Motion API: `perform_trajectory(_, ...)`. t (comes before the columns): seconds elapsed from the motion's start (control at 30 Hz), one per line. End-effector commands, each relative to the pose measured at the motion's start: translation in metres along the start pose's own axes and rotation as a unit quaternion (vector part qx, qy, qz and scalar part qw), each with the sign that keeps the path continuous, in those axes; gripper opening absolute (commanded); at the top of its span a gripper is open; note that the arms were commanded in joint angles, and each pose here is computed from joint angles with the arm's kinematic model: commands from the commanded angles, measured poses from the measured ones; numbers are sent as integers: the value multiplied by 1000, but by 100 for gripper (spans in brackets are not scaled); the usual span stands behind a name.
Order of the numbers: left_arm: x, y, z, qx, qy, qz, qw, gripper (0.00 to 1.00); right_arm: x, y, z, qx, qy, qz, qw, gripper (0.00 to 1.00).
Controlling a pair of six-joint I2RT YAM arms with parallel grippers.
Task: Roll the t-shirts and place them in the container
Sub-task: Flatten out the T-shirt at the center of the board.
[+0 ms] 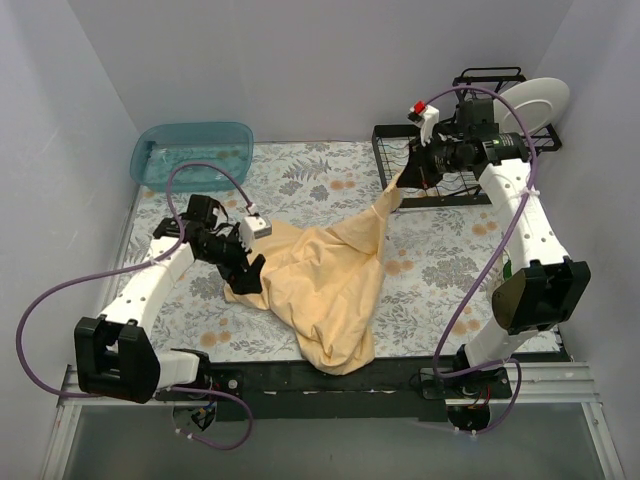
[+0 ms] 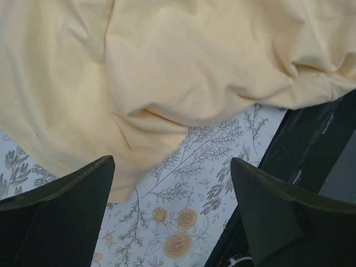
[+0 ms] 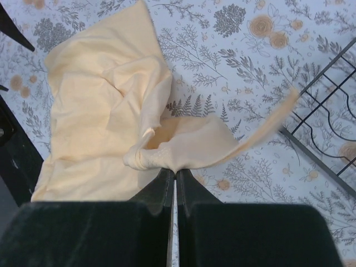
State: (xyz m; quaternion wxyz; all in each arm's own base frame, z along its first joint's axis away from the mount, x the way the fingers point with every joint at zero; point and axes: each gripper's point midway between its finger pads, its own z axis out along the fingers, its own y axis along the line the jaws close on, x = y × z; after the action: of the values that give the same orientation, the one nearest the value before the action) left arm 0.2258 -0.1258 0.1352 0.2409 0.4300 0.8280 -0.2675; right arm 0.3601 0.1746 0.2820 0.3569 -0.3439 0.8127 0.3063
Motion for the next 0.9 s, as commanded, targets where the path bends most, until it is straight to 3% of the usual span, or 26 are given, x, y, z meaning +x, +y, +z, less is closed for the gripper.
perform_trajectory(0.0,18,10,15,-22,27,48,998,84,-12,0,-7,-11,-34,23,999,1)
perform_trajectory(0.53,73,44,67,-55,89,75,992,68,5,-14,-2,12,-14,29,999,1)
perform_trajectory(0.6,77,46,71,-51,95,76,991,61,0,-17,-1,14,-15,27,999,1)
perform_trajectory(0.67,79,49,73,-52,102,77,990,38,0,-24,4,19,-12,28,999,1)
perform_trajectory(0.7,78,51,74,-53,104,75,990,25,-5,-25,3,21,-15,23,999,1)
perform_trajectory(0.73,70,57,71,-63,102,77,990,0,-5,-30,5,26,-13,22,999,1)
perform_trajectory(0.83,46,65,61,-79,88,79,990,0,-27,-43,1,50,-24,-8,998,1)
perform_trajectory(0.87,12,77,49,-104,56,87,989,0,-36,-48,-2,60,-31,-17,998,1)
